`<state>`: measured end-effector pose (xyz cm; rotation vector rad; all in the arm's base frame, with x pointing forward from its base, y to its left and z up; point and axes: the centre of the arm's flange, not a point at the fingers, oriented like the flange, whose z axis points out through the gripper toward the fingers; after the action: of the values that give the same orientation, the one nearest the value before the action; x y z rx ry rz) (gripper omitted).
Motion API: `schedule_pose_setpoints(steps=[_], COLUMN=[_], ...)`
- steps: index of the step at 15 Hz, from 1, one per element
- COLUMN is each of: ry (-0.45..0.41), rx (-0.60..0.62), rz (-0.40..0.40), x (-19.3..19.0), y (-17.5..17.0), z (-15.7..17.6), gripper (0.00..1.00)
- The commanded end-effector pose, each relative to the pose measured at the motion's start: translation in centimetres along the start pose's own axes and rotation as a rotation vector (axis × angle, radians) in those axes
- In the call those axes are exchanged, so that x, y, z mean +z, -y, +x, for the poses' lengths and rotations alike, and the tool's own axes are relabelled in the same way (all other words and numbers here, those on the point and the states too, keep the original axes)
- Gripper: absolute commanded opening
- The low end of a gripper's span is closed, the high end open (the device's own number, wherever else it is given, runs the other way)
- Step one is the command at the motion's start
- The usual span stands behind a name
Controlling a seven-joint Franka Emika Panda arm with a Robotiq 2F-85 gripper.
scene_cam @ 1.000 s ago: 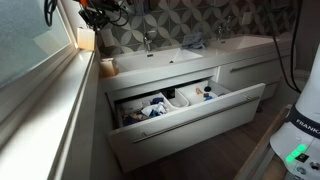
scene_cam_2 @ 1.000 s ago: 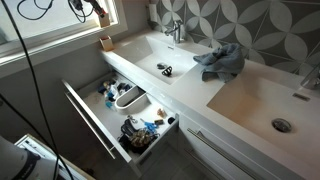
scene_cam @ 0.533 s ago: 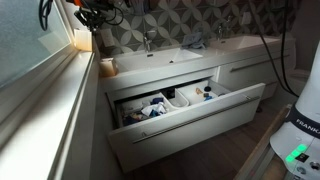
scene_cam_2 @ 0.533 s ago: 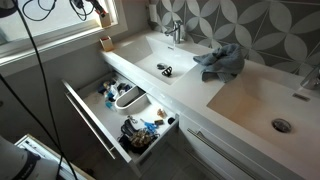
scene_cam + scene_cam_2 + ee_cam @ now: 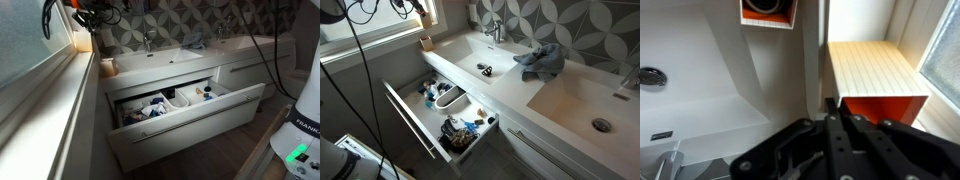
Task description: Take the box out of the drawer and place it on the windowsill
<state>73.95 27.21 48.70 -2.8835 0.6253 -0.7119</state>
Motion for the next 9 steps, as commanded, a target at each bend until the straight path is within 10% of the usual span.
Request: schedule_pose_setpoints(steps=[1, 9], ry=[-0.02, -0.006], rx=[-0.032, -0.046], rz=[-0.026, 0.022], x=[0.3, -1.6], y=[1.8, 1.9], z=[1.0, 0.8], gripper=[0.36, 0.91])
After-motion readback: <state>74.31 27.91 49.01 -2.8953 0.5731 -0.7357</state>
